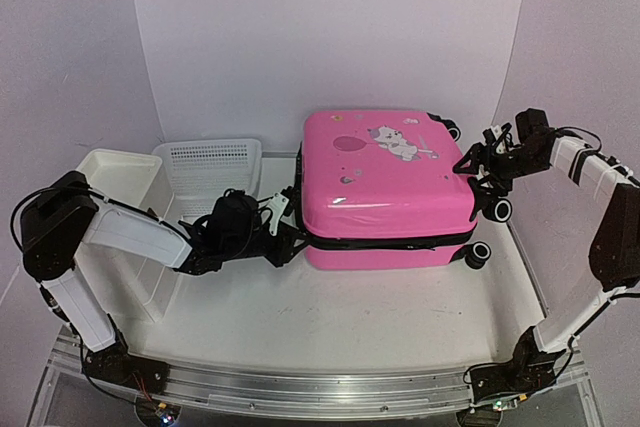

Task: Open, take out, and arrange the luggage

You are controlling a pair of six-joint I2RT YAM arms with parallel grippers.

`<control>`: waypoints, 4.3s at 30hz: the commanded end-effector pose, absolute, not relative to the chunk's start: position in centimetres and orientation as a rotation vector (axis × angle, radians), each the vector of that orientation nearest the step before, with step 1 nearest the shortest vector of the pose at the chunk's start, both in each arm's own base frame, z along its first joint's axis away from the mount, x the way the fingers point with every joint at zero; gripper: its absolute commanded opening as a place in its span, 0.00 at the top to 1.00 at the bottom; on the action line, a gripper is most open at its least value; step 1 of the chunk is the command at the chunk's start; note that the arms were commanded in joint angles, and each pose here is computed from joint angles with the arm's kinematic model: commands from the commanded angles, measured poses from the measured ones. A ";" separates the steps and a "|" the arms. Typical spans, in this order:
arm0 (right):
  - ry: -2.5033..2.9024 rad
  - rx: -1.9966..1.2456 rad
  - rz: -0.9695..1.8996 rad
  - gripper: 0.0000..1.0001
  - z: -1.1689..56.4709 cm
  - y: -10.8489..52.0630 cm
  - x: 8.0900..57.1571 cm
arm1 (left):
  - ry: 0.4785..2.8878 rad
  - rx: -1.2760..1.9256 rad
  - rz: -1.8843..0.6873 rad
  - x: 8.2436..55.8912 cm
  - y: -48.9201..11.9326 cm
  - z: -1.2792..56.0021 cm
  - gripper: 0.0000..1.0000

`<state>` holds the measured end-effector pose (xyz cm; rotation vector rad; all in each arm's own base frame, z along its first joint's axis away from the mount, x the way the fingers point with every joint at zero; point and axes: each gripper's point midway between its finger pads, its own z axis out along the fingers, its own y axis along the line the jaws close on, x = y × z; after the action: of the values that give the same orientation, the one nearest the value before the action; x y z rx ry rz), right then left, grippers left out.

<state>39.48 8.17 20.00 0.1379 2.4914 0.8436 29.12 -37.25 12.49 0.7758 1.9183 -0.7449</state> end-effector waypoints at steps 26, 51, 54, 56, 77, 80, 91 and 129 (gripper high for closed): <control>2.657 0.202 0.955 0.14 18.0 10.1 35.4 | 1.826 0.767 -0.821 30.7 -39.8 15.2 0.94; 2.651 0.202 0.972 0.14 17.4 11.3 34.6 | 1.690 1.029 -0.819 20.8 -47.8 16.8 1.00; 2.657 0.210 0.955 0.14 17.1 11.1 34.4 | 1.683 1.031 -0.861 20.7 -49.3 17.6 0.97; 2.660 0.213 0.921 0.13 17.0 10.8 34.3 | 1.679 1.045 -0.882 20.4 -49.8 18.0 0.95; 2.668 0.136 0.445 0.02 21.7 5.5 26.1 | 1.888 0.844 -0.740 25.5 -34.8 27.9 0.09; 2.632 0.194 0.621 0.02 22.6 7.3 25.3 | 1.911 0.700 -0.728 29.5 -33.4 29.8 0.06; 2.468 0.654 1.033 0.02 22.6 10.2 28.6 | 2.069 0.629 -0.995 35.3 -39.1 26.9 0.08; 2.658 0.120 0.563 0.02 25.4 8.7 29.1 | 1.861 0.944 -0.802 30.7 -39.2 25.4 0.10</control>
<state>30.97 4.12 22.95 0.3202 2.6652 0.4933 25.03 -43.56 22.93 1.0277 1.9629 -0.9076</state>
